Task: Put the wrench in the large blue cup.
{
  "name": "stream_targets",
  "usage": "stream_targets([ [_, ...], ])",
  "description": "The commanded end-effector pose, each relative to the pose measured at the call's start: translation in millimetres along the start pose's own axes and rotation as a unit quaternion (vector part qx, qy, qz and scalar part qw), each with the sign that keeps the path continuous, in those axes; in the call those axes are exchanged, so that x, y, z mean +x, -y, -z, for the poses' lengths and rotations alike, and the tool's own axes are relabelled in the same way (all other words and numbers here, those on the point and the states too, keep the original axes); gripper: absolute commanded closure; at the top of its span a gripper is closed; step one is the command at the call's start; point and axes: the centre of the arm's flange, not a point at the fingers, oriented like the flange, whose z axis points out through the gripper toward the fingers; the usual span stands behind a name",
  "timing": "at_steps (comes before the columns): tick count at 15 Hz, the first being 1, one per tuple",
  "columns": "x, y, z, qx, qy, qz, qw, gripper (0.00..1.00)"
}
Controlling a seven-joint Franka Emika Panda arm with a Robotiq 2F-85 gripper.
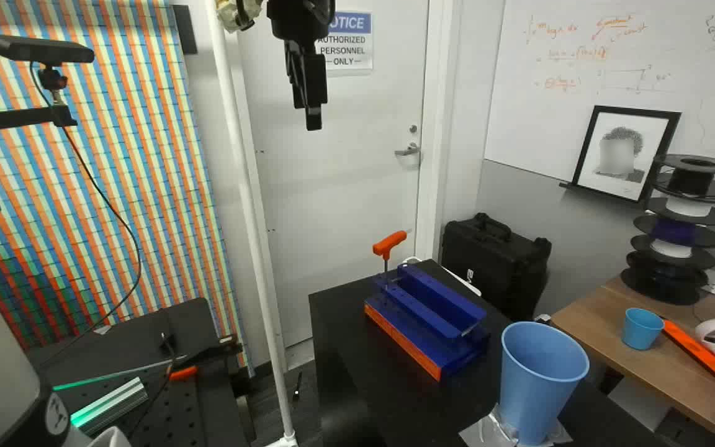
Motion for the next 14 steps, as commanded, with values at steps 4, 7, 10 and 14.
stream_targets([
  [4, 2.8, 4.6, 10.7, 0.005, -0.011, 0.003, 0.9999, 0.00],
  [7, 2.9, 4.7, 11.0, 0.005, -0.011, 0.003, 0.9999, 0.00],
  [10, 2.9, 4.7, 11.0, 0.005, -0.011, 0.003, 0.9999, 0.00],
  [14, 2.9, 4.7, 11.0, 0.005, -0.011, 0.003, 0.9999, 0.00],
])
